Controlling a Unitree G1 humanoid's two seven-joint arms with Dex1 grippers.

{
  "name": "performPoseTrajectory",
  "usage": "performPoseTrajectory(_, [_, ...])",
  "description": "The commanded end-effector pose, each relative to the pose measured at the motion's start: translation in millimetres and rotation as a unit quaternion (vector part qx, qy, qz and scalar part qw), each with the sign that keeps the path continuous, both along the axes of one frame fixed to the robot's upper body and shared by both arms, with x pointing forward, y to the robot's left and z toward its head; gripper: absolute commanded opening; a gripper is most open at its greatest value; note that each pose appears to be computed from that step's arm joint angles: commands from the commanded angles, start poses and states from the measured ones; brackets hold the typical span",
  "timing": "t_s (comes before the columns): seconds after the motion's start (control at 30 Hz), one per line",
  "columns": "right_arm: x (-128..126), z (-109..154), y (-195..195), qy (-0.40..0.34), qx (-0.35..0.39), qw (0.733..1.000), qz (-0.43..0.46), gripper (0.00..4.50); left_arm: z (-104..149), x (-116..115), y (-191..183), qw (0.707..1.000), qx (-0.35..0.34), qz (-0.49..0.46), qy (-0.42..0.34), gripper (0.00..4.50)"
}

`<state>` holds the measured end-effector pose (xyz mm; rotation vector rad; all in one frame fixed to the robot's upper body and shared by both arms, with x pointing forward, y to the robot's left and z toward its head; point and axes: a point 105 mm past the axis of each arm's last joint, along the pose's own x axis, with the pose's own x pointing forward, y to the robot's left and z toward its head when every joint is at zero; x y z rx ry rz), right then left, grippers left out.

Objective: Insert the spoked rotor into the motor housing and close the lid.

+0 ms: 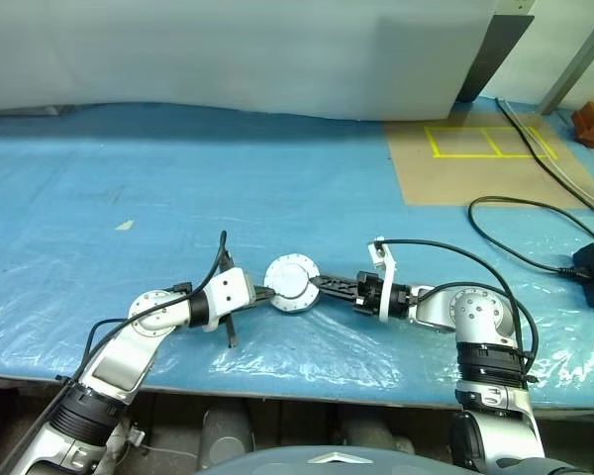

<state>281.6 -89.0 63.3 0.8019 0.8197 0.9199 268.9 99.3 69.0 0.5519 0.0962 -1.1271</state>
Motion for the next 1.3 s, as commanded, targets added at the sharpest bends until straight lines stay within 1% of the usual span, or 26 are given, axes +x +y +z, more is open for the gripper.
performPoseTrajectory(0.03, [-7.5,1.7,14.0,-0.004,0.000,0.999,0.032,1.08,-8.3,-1.9,-2.1,1.000,0.009,-0.004,0.015,0.00])
performPoseTrajectory(0.13, [-4.4,1.8,15.4,-0.005,-0.002,1.000,0.027,1.08,-5.3,0.3,-0.4,1.000,0.001,0.004,0.011,0.00])
performPoseTrajectory(0.2, [-1.9,1.1,14.9,-0.005,-0.003,1.000,0.022,1.08,7.3,8.4,0.7,0.999,-0.033,0.026,0.001,0.00])
performPoseTrajectory(0.3, [1.3,-1.5,13.7,0.000,-0.008,1.000,0.012,1.08,51.7,22.4,-0.3,0.989,-0.137,0.059,0.001,0.00])
performPoseTrajectory(0.33, [1.6,-2.2,14.0,0.005,-0.007,1.000,0.011,1.08,64.9,25.4,0.7,0.985,-0.160,0.064,-0.002,0.00])
performPoseTrajectory(0.43, [4.2,-4.7,13.6,0.014,-0.005,1.000,0.005,1.08,96.4,30.4,8.4,0.977,-0.202,0.066,-0.011,0.00])
performPoseTrajectory(0.53, [8.2,-4.8,13.6,0.022,0.004,1.000,-0.004,1.08,113.2,33.4,21.4,0.971,-0.228,0.074,-0.005,0.00])
performPoseTrajectory(0.7, [11.7,6.0,20.1,0.030,0.042,0.999,0.003,1.08,118.2,38.8,48.0,0.964,-0.243,0.109,0.013,0.00])
performPoseTrajectory(0.77, [12.1,11.3,23.7,0.031,0.059,0.998,0.007,1.08,116.6,38.8,56.4,0.959,-0.253,0.122,0.034,0.00])
performPoseTrajectory(0.83, [14.0,23.2,27.1,0.028,0.093,0.995,0.011,1.08,109.3,36.3,62.0,0.956,-0.255,0.130,0.069,0.00])
performPoseTrajectory(0.9, [20.3,40.9,28.2,0.015,0.137,0.990,0.005,1.08,98.6,34.1,66.1,0.952,-0.250,0.141,0.106,0.00])
performPoseTrajectory(0.97, [26.7,61.4,28.1,0.001,0.182,0.983,0.003,1.08,91.5,26.6,66.0,0.951,-0.249,0.132,0.125,0.00])
performPoseTrajectory(1.0, [28.2,75.1,30.3,-0.015,0.199,0.980,0.012,1.08,91.2,21.3,66.8,0.943,-0.272,0.124,0.143,0.18])
performPoseTrajectory(1.07, [28.6,91.3,33.7,-0.034,0.216,0.975,0.025,1.08,91.7,15.2,68.7,0.930,-0.305,0.116,0.168,0.55])
performPoseTrajectory(1.13, [28.9,105.3,37.8,-0.049,0.229,0.971,0.036,1.08,87.6,12.6,75.3,0.916,-0.329,0.122,0.197,1.19])
performPoseTrajectory(1.2, [28.6,117.4,43.3,-0.061,0.240,0.968,0.050,1.08,82.4,15.4,91.1,0.892,-0.366,0.151,0.217,1.94])
performPoseTrajectory(1.27, [28.2,125.0,47.8,-0.066,0.244,0.966,0.059,1.08,84.6,18.9,103.9,0.869,-0.409,0.168,0.222,2.68])
performPoseTrajectory(1.3, [28.4,127.6,49.1,-0.067,0.245,0.965,0.063,1.08,86.5,18.3,104.7,0.861,-0.424,0.165,0.227,2.99])
